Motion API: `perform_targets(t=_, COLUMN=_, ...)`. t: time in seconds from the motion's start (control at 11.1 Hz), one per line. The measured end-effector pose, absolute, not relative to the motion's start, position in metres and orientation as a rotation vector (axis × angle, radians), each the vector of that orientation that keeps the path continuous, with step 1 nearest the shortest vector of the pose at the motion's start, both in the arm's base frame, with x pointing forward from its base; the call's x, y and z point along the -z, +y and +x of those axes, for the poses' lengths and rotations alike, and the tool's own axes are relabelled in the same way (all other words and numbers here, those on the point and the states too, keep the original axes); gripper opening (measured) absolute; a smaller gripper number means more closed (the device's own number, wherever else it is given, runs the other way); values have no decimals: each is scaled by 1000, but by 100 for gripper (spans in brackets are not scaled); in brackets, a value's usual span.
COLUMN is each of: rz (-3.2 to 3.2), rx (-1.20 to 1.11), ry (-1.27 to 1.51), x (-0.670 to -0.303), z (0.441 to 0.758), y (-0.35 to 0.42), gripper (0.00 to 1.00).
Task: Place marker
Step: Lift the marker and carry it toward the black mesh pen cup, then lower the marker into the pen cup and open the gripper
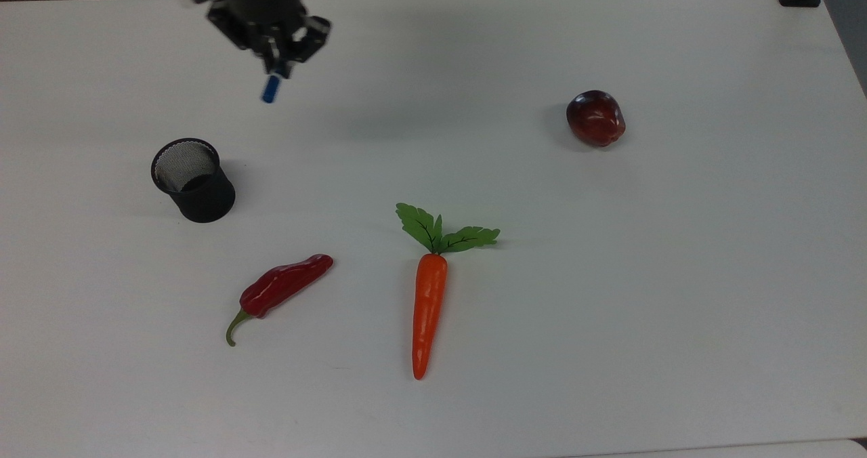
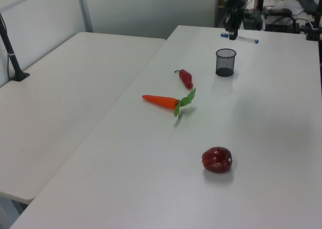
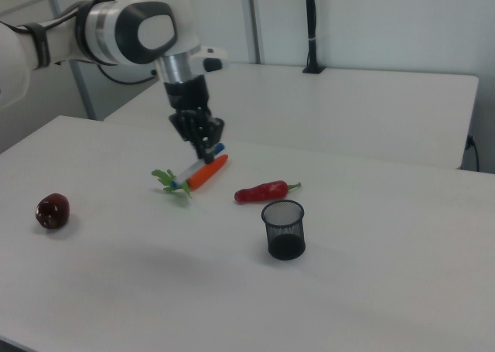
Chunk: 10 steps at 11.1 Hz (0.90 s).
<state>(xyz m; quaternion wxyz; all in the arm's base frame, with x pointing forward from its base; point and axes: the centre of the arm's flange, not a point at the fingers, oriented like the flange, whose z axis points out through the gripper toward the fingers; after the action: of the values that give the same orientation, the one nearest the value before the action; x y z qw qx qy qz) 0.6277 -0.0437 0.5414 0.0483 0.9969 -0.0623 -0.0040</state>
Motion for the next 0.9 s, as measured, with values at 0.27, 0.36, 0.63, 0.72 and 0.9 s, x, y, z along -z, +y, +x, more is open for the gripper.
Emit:
perform_targets(t=0.27, rz=3000, rx=-216, ry=-297, x=-549, z=637, y=-123, gripper=17)
perform_targets(t=0.36, rz=2983, rx=-299, ry=-326, x=-548, z=641, y=-142, gripper=17)
perform_targets(t=0.63, rz=2916, rx=-515, ry=-359, x=-533, z=650, y=-177, gripper=17)
perform_targets(t=0.72, rz=2895, rx=-601, ry=-354, x=-525, z=653, y=-181, gripper=17)
perform_targets(t=0.9, rz=2864, rx=-728, ry=-334, x=-500, z=657, y=-183, gripper=17)
